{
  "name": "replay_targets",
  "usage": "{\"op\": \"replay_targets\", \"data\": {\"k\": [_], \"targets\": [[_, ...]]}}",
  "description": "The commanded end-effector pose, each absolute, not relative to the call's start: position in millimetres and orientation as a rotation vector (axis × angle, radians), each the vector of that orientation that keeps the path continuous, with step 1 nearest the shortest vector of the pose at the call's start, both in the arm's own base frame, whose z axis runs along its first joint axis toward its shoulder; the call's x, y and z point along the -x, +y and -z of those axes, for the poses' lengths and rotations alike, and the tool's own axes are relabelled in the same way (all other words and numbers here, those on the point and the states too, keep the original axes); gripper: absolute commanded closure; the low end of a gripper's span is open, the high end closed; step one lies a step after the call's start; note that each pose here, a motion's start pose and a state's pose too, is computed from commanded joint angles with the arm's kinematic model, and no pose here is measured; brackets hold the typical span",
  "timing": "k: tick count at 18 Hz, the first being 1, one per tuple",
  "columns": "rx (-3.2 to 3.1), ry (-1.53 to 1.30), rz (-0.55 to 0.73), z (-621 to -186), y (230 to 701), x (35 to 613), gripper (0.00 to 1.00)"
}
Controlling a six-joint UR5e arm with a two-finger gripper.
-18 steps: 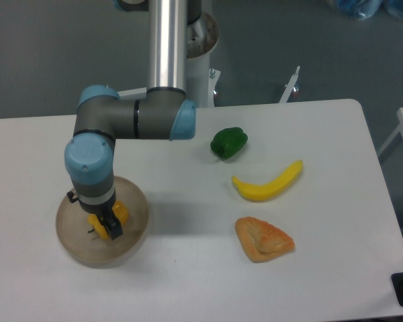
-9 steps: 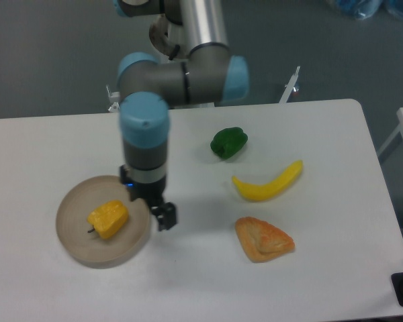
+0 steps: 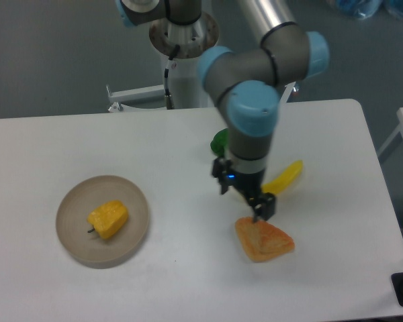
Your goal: Place the yellow pepper on the plate
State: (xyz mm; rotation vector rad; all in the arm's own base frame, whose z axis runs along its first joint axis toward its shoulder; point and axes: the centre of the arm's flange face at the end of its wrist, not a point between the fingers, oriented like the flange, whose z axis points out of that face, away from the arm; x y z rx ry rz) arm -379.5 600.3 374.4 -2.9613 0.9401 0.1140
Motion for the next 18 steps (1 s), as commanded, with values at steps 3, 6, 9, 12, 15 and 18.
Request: {"op": "replay_targets", "data": {"k": [3,6,9,12,15,18], "targets": [[2.98,0.951,-0.082,-366,594,386,0.0],[3.016,0.918,-0.009,-357,584,396,0.0],[3.014,0.914,-0.012,-353,590,399,0.0],[3.012,0.934,-0.005,-343,602,399,0.0],[3.006,0.939,-0.009,-344,602,401,0.0],[2.993,0.936,-0.012,-347,602,404,0.0]]}}
